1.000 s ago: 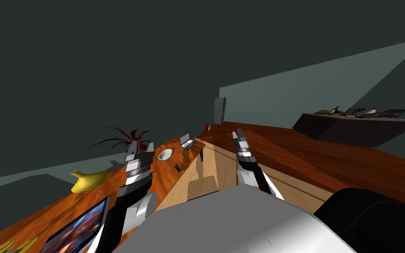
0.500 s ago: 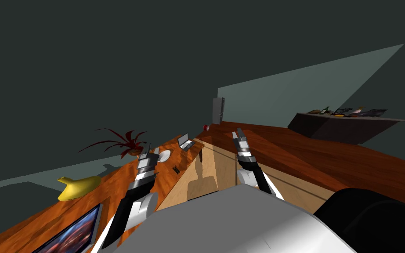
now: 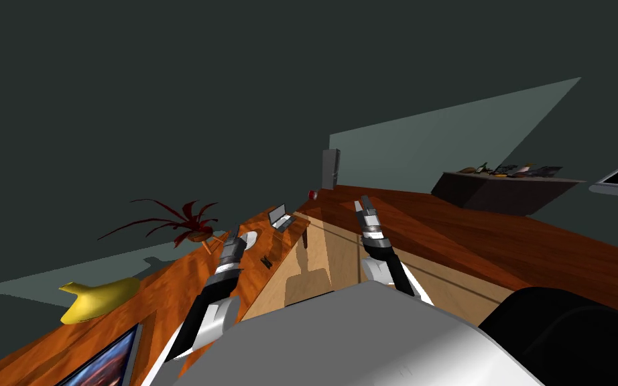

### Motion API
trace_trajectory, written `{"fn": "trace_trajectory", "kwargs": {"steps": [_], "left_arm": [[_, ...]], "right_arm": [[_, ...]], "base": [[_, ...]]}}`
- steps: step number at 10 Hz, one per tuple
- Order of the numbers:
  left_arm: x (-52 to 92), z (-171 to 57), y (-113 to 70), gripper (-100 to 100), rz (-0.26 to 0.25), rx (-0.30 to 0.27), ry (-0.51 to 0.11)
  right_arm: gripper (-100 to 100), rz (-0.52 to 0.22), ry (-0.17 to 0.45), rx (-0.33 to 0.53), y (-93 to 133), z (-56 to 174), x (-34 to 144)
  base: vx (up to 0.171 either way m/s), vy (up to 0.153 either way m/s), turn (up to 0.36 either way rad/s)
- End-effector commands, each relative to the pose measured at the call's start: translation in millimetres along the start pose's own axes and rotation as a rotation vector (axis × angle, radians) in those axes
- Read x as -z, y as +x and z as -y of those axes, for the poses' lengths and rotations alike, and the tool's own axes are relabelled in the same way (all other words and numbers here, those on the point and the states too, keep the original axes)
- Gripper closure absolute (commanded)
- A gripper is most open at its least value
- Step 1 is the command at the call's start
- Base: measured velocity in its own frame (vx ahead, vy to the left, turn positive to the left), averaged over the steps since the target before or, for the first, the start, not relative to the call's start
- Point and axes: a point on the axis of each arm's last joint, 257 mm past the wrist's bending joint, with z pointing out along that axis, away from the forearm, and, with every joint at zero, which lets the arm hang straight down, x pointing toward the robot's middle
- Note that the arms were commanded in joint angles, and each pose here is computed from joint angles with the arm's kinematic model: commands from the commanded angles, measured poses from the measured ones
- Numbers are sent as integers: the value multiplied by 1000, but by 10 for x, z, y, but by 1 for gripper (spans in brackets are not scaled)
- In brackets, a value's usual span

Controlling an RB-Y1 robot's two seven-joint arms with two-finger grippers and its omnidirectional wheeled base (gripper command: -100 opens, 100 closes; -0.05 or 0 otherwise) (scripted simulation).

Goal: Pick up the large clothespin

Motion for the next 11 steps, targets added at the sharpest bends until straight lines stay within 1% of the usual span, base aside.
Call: {"fn": "trace_trajectory", "kwargs": {"steps": [1,2,3,4,5,6,7,8,9,10,11], "left_arm": [[5,-310,-33,-100,-13,-20,-83],[7,-333,-29,-100,-15,-20,-92],[42,-612,-56,-100,-27,-39,-163],[46,-632,-52,-100,-28,-39,-171],[80,-860,-76,-100,-42,-57,-233],[105,-933,-83,-100,-41,-58,-251],[146,-1139,-110,-100,-55,-77,-309],[186,-1235,-120,-100,-55,-78,-333],[257,-1466,-162,-100,-66,-96,-395],[290,-1534,-164,-100,-68,-96,-416],[348,-1711,-188,-100,-84,-113,-472]], "right_arm": [[0,0,0,0,0,0,0],[0,0,0,0,0,0,0],[0,0,0,0,0,0,0],[0,0,0,0,0,0,0],[0,0,0,0,0,0,0],[0,0,0,0,0,0,0],[0,0,0,0,0,0,0],[0,0,0,0,0,0,0],[0,0,0,0,0,0,0],[0,0,0,0,0,0,0],[0,0,0,0,0,0,0]], "base": [[28,0,-84],[22,3,-34],[26,1,-79],[23,3,-48],[26,3,-94],[25,5,-48],[32,5,-99],[27,6,-54],[32,3,-90],[28,6,-65],[33,6,-118]]}}
